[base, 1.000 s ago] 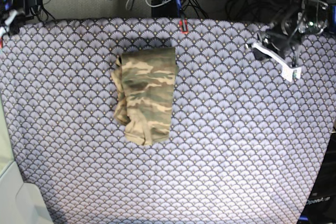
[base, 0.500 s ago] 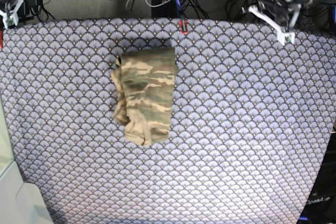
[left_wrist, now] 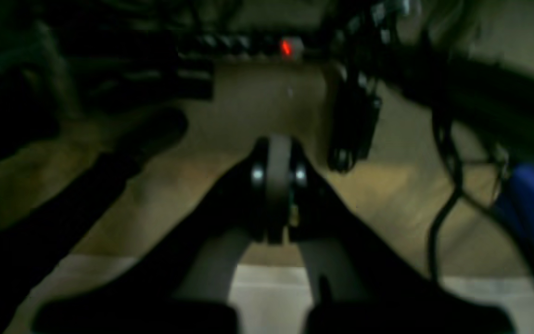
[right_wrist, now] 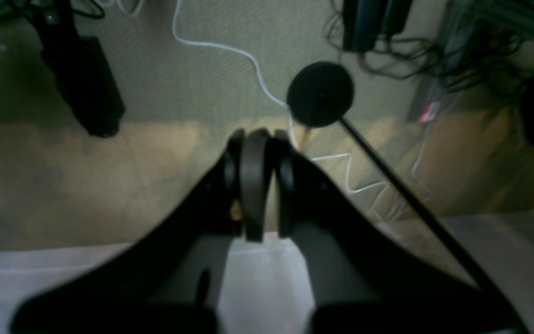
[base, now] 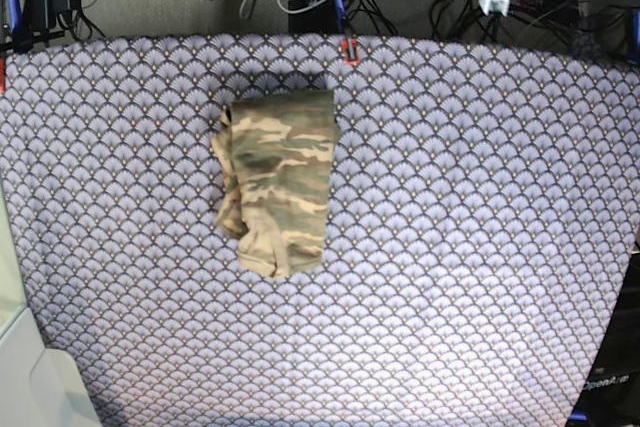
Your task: Fold the T-shirt properly
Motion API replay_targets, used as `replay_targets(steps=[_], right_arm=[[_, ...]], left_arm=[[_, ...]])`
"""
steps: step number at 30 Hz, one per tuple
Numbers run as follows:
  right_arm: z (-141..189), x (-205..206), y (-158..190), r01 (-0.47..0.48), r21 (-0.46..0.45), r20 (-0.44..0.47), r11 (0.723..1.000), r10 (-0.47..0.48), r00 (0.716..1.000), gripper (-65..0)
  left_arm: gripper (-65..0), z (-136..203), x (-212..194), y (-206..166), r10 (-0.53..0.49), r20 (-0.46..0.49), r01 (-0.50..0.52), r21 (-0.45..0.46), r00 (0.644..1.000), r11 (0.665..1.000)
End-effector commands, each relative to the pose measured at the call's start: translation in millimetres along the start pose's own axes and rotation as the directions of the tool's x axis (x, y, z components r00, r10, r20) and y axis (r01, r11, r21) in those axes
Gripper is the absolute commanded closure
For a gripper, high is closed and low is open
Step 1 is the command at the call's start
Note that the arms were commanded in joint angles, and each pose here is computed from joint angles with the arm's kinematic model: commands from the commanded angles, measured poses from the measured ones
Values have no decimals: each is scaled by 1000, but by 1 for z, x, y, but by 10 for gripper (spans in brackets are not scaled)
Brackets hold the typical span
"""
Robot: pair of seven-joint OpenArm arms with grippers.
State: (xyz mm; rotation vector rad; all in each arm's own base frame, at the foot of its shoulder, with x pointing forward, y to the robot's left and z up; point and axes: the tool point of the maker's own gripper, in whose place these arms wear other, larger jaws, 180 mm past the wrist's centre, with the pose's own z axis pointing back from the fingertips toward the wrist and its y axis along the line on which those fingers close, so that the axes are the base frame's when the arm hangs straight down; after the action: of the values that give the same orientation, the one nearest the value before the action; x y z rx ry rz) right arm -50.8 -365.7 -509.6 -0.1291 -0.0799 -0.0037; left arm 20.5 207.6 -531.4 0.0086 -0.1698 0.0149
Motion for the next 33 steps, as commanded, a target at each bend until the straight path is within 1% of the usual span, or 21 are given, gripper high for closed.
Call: replay_targets(steps=[1, 4, 5, 9, 11, 13, 14, 16, 19, 23, 26, 28, 31, 33], right_arm=[[0, -10, -6, 10, -3, -10, 1000, -10, 1000, -24], [-12, -13, 4, 62, 35, 20, 997, -62, 998, -24], [-15, -16, 6, 73, 43, 23, 996, -74, 997, -24], [-26, -25, 19, 138, 89, 73, 986, -145, 987, -24], [-33, -19, 28, 147, 118, 111, 982, -161, 981, -24], [-40, -20, 39, 149, 153, 113, 977, -167, 979, -24], [-45, -24, 45, 153, 172, 103, 973, -172, 980, -24], [-55, -21, 60, 175, 214, 109, 961, -202, 973, -24], [-67, -20, 79, 239, 266, 128, 934, -280, 951, -24], [-78, -13, 110, 257, 336, 141, 906, -318, 937, -24], [-89, -6, 112, 227, 271, 166, 936, -278, 946, -24], [-97, 0, 125, 218, 234, 176, 947, -262, 949, -24], [-103, 3, 133, 182, 189, 174, 965, -215, 961, -24], [-108, 13, 153, 130, 179, 179, 975, -162, 970, -24]], left_arm=[[-3, 0, -7, 3, -12, -1, 12, 11, 1000, 1000], [-3, -10, -13, -3, -34, 7, 33, 2, 999, 999], [-3, -13, -18, -2, -33, -4, 33, 7, 999, 999], [-3, -30, -34, 0, 9, -54, -8, 24, 998, 1000], [-3, -39, -43, 3, 26, -90, -22, 38, 996, 999], [-3, -48, -44, 8, 35, -107, -29, 55, 994, 998], [-3, -52, -44, 7, 45, -100, -39, 56, 994, 998], [-3, -59, -44, 2, 55, -73, -51, 58, 996, 997], [-3, -71, -46, 4, 34, -43, -30, 87, 999, 996], [-3, -91, -56, -1, -1, -67, 8, 114, 998, 993], [-3, -100, -60, -14, -4, -58, 10, 109, 998, 994], [-3, -106, -58, -23, 4, -49, 1, 103, 999, 995], [-3, -112, -62, -35, 18, -81, -10, 95, 997, 995], [-3, -115, -66, -38, 25, -112, -14, 99, 993, 995]])
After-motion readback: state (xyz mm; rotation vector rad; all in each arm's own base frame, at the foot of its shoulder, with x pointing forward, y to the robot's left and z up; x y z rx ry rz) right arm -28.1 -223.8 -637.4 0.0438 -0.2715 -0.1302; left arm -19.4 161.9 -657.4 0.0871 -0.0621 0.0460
